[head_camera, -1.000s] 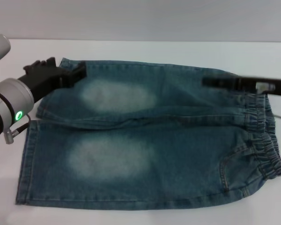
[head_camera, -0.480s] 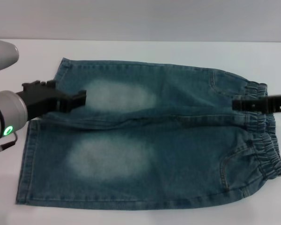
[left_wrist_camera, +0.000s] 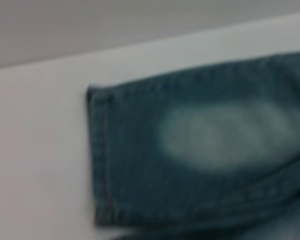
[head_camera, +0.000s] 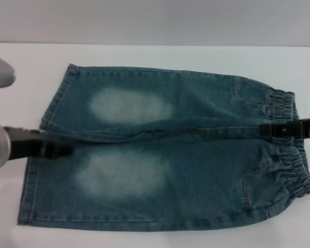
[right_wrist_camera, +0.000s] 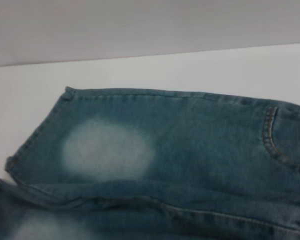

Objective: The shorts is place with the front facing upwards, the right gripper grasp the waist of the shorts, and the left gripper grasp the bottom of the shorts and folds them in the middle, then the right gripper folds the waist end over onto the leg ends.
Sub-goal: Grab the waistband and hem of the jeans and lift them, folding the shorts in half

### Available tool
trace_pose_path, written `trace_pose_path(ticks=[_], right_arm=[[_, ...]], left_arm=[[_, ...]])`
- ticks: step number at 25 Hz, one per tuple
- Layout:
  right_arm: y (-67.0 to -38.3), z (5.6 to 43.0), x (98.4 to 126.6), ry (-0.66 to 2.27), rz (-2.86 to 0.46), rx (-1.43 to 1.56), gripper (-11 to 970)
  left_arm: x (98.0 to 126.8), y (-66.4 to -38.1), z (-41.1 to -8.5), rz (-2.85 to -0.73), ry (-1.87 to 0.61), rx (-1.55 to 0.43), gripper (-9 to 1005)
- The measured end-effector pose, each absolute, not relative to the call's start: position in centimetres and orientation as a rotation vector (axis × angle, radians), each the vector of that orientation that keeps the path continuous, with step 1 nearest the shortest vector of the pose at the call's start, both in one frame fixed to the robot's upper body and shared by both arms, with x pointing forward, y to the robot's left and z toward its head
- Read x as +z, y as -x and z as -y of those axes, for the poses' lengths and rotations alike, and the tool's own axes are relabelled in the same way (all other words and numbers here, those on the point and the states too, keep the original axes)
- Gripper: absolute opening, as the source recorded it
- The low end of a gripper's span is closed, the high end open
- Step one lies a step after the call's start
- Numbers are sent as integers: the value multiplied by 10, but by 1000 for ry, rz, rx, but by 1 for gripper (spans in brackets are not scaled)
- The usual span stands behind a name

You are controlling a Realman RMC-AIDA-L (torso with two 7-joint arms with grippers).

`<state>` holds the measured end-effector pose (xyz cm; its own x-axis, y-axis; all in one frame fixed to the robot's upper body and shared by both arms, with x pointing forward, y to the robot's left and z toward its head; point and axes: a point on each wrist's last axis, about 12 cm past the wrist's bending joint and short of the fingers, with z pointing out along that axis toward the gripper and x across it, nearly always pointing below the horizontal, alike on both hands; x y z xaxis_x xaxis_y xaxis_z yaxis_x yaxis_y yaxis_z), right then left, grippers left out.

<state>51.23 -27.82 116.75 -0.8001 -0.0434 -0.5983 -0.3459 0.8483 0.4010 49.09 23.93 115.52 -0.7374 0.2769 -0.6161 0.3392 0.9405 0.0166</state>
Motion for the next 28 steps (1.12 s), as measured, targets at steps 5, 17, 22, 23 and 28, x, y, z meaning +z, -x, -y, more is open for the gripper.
trace_pose_path(ticks=[5,17,22,23,28], right_arm=[[-506,282,1165,297,-2464,714,820],[-500,291,1156,275,-2523,736,820],[-502,290,1157,292,-2519,734,820],[-502,290,1157,297,-2518,733,821],[-503,290,1157,304,-2516,731,820]], left_arm=[[1158,-482,-244,-2593,-375,-65,738],[1139,-471,-252,-2782,-266,2,728],[1126,-472,-253,-2829,-247,0,723],[1125,-473,-252,-2830,-247,-3,722],[1123,-476,-248,-2841,-259,-12,718]])
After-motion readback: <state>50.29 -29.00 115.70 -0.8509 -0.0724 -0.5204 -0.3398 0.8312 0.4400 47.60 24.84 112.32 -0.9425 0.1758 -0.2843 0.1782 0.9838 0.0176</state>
